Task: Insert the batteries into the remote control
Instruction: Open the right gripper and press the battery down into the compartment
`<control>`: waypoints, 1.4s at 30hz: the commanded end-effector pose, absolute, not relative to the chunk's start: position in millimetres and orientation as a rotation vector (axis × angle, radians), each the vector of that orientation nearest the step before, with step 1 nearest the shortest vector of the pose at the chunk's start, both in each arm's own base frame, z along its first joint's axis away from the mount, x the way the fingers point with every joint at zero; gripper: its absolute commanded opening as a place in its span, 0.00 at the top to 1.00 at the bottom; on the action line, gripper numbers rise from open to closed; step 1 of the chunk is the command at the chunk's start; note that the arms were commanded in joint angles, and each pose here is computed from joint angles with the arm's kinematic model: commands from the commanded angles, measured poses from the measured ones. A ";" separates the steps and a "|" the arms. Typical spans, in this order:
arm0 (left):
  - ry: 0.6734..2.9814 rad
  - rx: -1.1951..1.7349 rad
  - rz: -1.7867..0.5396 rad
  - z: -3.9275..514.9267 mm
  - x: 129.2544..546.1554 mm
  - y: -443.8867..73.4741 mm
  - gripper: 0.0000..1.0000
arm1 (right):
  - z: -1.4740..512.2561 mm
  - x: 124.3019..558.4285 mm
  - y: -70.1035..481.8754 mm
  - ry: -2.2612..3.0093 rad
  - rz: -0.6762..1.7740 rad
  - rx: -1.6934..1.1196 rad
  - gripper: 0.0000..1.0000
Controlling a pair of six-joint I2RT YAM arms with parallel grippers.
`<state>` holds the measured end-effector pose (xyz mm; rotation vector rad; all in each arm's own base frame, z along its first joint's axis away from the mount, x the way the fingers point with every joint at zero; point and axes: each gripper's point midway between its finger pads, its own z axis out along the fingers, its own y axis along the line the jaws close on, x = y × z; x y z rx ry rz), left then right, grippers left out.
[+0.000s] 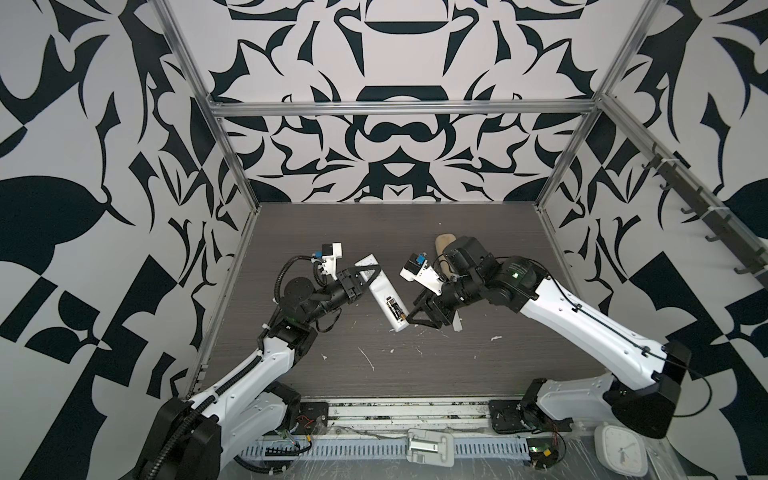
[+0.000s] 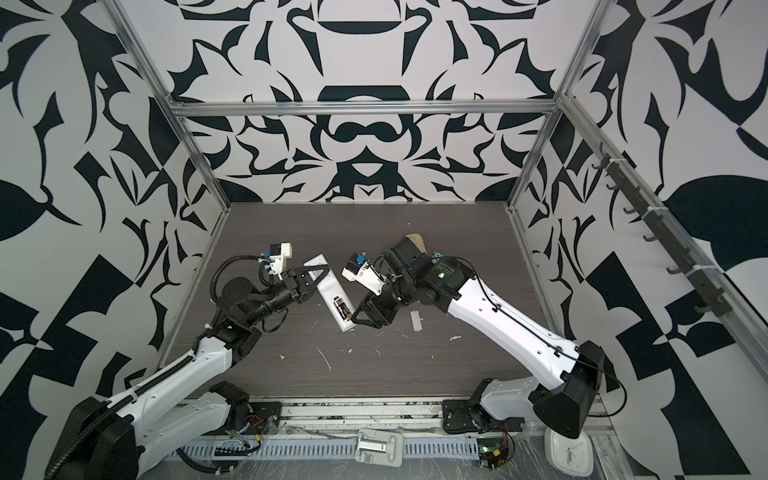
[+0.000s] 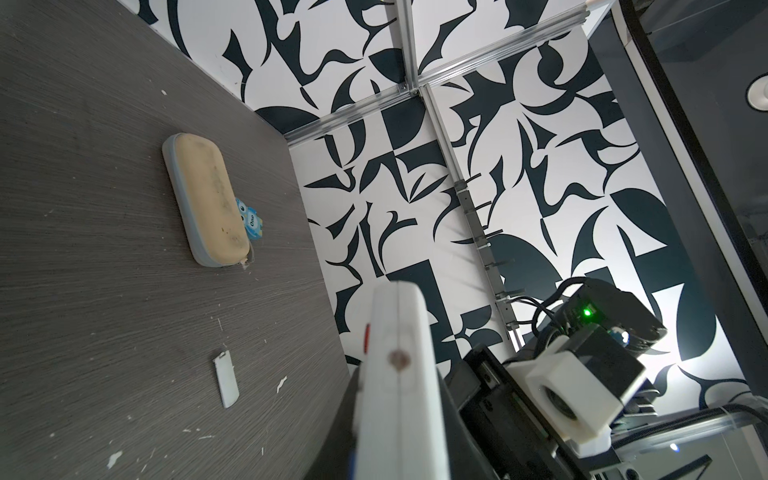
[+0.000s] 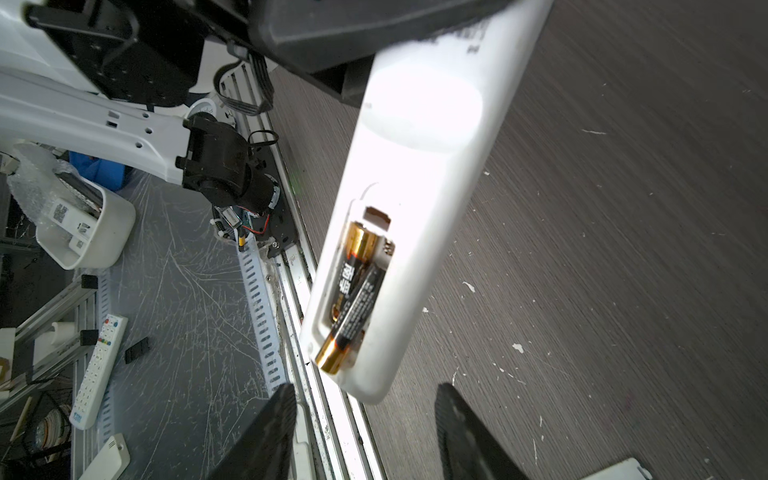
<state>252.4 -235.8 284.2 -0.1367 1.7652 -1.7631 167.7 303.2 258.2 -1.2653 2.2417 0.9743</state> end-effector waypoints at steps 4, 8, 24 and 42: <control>1.687 -0.099 -1.798 308.0 251.0 -236.1 1.00 | 270.6 168.6 308.9 2.170 1.005 -1.290 0.44; 1.686 -0.104 -1.798 308.1 252.3 -236.1 1.00 | 267.1 171.6 308.8 2.177 0.987 -1.289 0.46; 1.693 -0.107 -1.804 307.1 252.3 -236.6 1.00 | 264.4 184.0 318.8 2.197 0.979 -1.269 0.53; 1.695 -0.101 -1.811 306.3 251.9 -238.0 1.00 | 270.6 177.8 322.3 2.177 1.040 -1.289 0.43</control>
